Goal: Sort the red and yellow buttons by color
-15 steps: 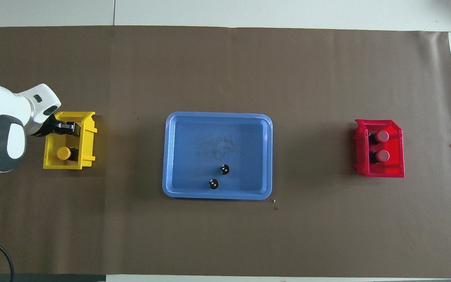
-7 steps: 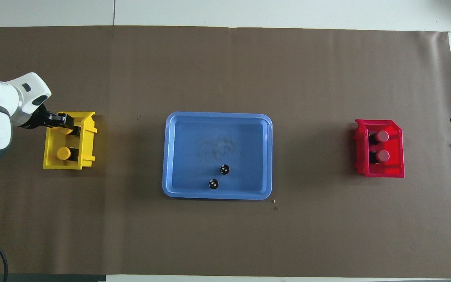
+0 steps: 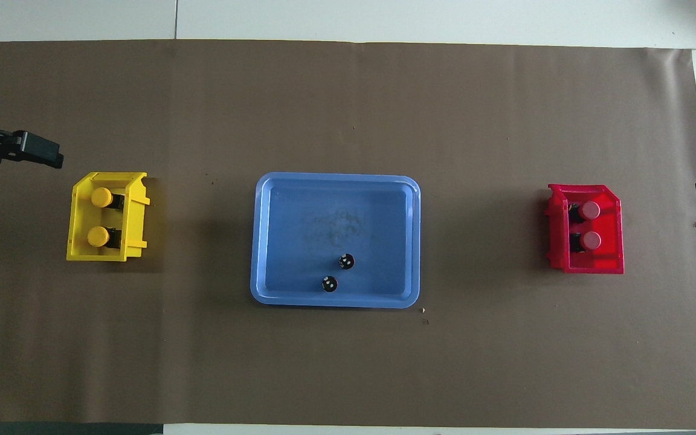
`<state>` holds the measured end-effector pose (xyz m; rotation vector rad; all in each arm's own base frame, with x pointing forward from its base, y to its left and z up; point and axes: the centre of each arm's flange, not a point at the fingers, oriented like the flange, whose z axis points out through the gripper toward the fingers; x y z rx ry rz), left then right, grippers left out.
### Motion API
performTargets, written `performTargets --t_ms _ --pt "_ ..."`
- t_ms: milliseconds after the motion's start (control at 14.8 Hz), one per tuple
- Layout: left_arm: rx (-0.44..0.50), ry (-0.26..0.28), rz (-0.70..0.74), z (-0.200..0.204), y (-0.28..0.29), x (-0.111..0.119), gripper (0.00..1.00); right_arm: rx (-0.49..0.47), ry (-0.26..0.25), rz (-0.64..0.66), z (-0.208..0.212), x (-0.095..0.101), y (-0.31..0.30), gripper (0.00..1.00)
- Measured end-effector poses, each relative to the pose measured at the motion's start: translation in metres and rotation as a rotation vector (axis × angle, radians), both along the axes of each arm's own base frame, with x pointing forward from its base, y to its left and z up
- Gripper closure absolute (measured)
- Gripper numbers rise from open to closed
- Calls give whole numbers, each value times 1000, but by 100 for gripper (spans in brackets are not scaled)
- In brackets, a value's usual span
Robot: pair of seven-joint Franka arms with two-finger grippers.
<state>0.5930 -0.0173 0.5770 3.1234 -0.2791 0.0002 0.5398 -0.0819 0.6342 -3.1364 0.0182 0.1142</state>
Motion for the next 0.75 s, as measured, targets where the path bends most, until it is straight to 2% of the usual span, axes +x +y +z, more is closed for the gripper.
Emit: performTargets --t_ms 136,339,746 --pt "-12 10 3 30 -2 -8 0 0 0 3 0 0 2 0" --pt "-22 61 -6 43 -7 -17 0 0 0 4 0 0 2 0" --pt "-22 40 -50 73 -41 -31 0 -8 0 5 0 0 2 0"
